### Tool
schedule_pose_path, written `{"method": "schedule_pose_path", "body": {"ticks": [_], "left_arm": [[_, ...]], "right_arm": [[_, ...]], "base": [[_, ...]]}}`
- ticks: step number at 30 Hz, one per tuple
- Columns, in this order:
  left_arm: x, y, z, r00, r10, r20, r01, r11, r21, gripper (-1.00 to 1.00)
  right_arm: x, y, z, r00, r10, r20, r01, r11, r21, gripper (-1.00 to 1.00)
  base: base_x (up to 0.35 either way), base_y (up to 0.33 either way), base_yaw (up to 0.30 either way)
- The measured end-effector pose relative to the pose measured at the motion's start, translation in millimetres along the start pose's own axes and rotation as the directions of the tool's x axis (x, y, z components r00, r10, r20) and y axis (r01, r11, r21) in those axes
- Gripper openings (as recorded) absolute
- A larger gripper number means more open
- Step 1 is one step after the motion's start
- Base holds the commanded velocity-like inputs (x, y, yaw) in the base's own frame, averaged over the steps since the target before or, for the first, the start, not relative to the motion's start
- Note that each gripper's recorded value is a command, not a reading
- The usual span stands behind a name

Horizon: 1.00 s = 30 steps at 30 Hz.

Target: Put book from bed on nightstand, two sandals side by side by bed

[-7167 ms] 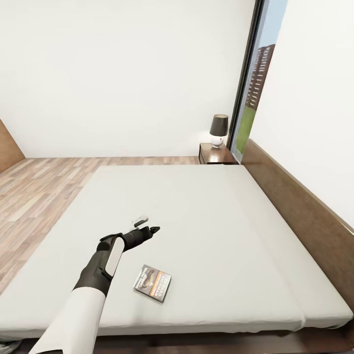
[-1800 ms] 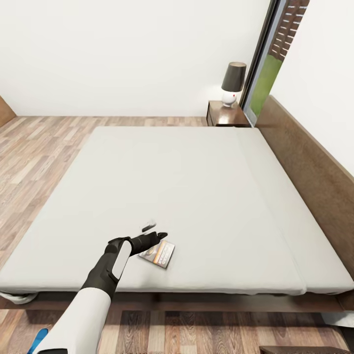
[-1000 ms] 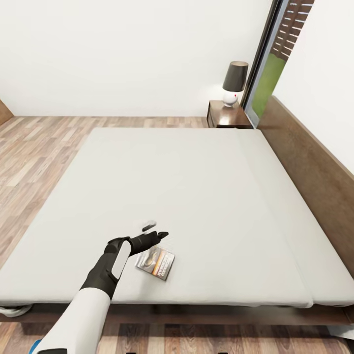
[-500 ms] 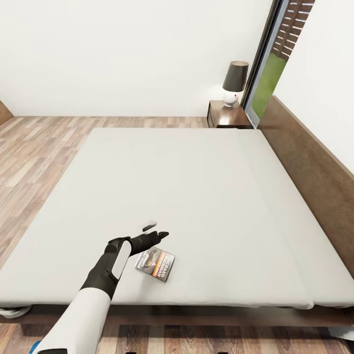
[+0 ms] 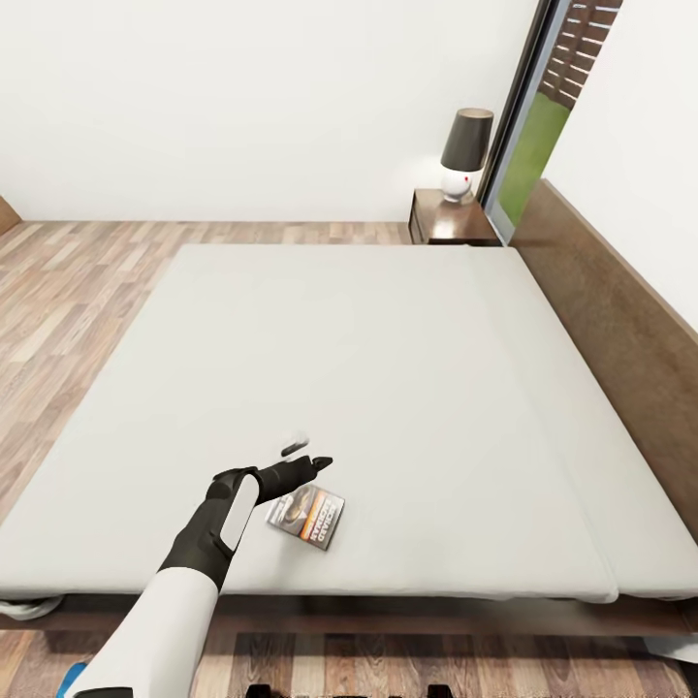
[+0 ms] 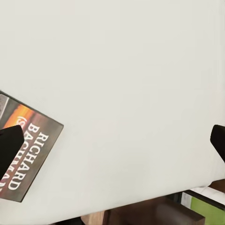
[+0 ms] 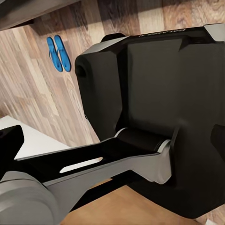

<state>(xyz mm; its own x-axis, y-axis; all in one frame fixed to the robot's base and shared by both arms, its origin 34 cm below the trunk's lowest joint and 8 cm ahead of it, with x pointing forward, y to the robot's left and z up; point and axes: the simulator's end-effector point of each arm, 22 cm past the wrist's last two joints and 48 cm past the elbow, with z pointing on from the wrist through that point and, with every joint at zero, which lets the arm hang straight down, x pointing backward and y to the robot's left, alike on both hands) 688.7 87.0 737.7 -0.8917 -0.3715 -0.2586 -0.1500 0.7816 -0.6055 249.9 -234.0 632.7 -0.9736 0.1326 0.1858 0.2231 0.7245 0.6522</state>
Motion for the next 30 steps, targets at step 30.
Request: {"method": "schedule_pose_path", "body": {"ticks": [30], "left_arm": [[-11,-15,9.5,1.0,0.019,-0.018,-0.019,1.0,0.023,1.0]], "right_arm": [[15,-8,5.3,0.999,0.031,-0.033,-0.031,0.999,0.007,1.0]], "base": [[0.0,0.0,0.0]]}}
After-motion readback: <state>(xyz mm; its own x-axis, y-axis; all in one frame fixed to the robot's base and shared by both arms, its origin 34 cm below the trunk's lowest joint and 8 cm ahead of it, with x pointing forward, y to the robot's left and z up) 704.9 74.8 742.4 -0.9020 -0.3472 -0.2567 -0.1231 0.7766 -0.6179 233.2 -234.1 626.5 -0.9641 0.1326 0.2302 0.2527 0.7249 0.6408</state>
